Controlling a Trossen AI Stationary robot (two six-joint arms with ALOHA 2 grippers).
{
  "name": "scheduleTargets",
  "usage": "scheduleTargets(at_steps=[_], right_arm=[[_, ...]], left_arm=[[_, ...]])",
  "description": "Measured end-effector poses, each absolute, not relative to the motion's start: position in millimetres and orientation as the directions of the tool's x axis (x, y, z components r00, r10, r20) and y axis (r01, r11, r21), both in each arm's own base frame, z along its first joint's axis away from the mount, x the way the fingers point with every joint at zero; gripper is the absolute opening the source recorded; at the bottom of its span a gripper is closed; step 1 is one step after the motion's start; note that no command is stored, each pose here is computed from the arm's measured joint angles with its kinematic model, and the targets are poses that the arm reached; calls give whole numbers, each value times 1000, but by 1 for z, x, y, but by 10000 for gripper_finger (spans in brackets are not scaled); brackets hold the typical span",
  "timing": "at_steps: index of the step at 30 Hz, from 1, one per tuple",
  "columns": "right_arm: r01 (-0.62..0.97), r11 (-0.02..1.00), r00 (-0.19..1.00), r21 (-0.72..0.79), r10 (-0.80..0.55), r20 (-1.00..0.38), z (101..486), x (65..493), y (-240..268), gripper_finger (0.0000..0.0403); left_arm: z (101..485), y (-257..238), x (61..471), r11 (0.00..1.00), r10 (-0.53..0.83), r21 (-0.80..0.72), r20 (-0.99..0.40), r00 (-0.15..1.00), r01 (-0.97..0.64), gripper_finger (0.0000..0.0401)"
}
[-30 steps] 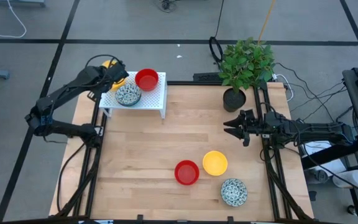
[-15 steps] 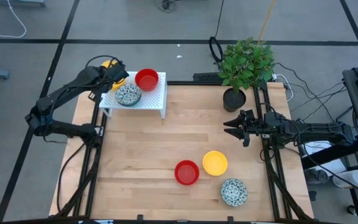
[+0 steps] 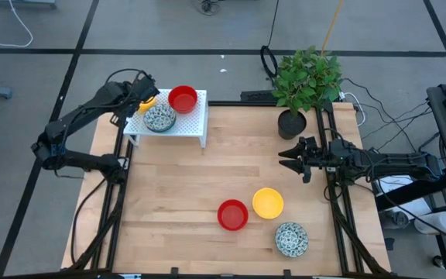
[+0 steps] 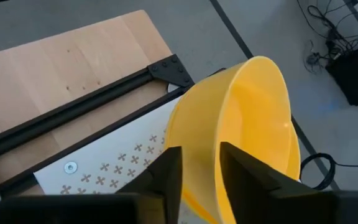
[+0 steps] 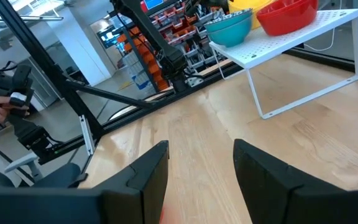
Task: Pick & Place Mini bowls
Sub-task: Stack the yellow bowl on the yellow bowl on the shelf
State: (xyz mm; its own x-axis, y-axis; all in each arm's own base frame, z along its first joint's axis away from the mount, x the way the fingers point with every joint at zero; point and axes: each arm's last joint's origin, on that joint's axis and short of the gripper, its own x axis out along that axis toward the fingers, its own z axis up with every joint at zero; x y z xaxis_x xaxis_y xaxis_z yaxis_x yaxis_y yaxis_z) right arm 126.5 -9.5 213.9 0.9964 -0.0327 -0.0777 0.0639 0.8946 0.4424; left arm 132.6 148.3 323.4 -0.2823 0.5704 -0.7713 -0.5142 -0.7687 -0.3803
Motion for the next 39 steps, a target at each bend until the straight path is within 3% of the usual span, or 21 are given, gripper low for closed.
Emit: scheduleTargets(at_steps=[12,21,24,28,33,39], right_arm=[[65,895,996,442,-30,-86,213,127,-9,166],[65,895,996,440,-29,-87,213,126,-9,166],[67,896,995,440,-29,-92,213,126,-9,166],[70,897,995,437,-31,-97,212,127,-9,166],[75,908,994,412,-35,-104,211,128,-10,166],[91,903,989,420,-31,-148,206,132,-10,166]], left_arm=[[330,160,145,-681,682,-524,-708,-184,-511,193],[344,174,159,-510,807,-642,-587,-59,-572,198],[352,178,168,-375,847,-638,-531,31,-673,189],[362,176,185,-104,846,-613,-468,255,-783,176],[373,164,206,165,779,-639,-384,497,-752,165],[380,135,230,400,624,-648,-325,711,-648,163]])
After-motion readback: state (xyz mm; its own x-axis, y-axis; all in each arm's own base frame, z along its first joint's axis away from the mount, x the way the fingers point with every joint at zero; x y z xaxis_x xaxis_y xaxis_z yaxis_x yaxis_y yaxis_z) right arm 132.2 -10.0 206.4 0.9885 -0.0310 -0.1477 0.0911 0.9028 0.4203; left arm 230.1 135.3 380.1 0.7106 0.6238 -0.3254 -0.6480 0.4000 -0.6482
